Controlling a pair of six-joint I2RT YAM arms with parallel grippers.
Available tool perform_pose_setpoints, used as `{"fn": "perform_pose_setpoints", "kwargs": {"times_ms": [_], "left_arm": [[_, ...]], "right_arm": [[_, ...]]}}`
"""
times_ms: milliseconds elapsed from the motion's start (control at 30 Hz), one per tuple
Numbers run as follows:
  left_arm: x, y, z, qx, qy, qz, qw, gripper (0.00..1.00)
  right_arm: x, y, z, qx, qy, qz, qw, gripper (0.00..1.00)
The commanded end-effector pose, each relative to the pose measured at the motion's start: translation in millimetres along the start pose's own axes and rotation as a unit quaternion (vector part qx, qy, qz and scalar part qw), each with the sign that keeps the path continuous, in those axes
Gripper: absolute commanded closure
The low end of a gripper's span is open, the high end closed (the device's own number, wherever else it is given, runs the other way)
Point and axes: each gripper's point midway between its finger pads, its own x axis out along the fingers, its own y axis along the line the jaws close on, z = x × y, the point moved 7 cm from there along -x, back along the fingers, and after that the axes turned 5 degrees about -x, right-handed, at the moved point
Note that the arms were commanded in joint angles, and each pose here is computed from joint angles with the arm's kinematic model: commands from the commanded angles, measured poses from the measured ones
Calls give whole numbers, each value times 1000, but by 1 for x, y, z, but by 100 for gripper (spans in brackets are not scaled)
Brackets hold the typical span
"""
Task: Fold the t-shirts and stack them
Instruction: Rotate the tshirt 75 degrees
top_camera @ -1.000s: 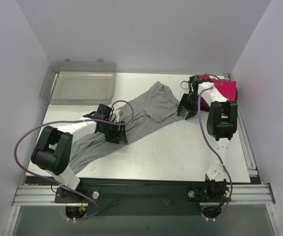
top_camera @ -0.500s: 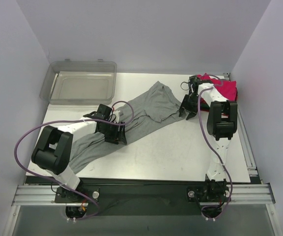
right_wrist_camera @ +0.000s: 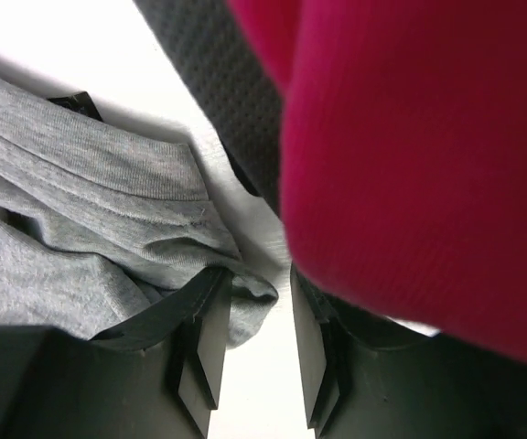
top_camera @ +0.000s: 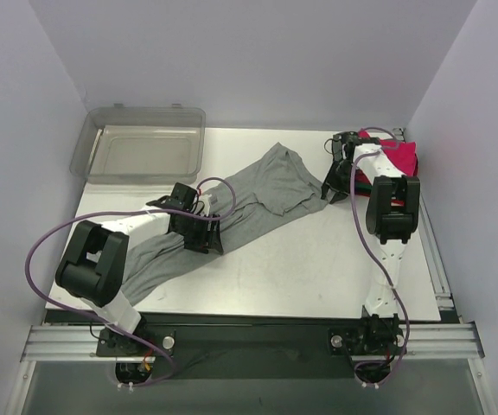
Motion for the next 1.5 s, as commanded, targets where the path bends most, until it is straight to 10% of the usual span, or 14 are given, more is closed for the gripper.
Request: {"fn": "perform_pose_setpoints", "kwargs": {"times_ms": [0,200,300,1200,1467], "left_arm": [[5,11,-9,-3,27,33,999,31],[5,11,-8,-3,27,37,999,31],[6,15,-10,-2,34,47,998,31],[11,20,-1,16,39,111,993,31],[11,7,10,21,31,94,995,31]], "right_arm": [[7,-4,-3,1,18,-8,1000,67],[6,-5,-11,-6,27,-2,1000,78],[4,-7,-10,-1,26,-2,1000,100],[-17,-25,49,103,5,101,990,100],[-41,-15,37,68,-3,123,990,54]]}}
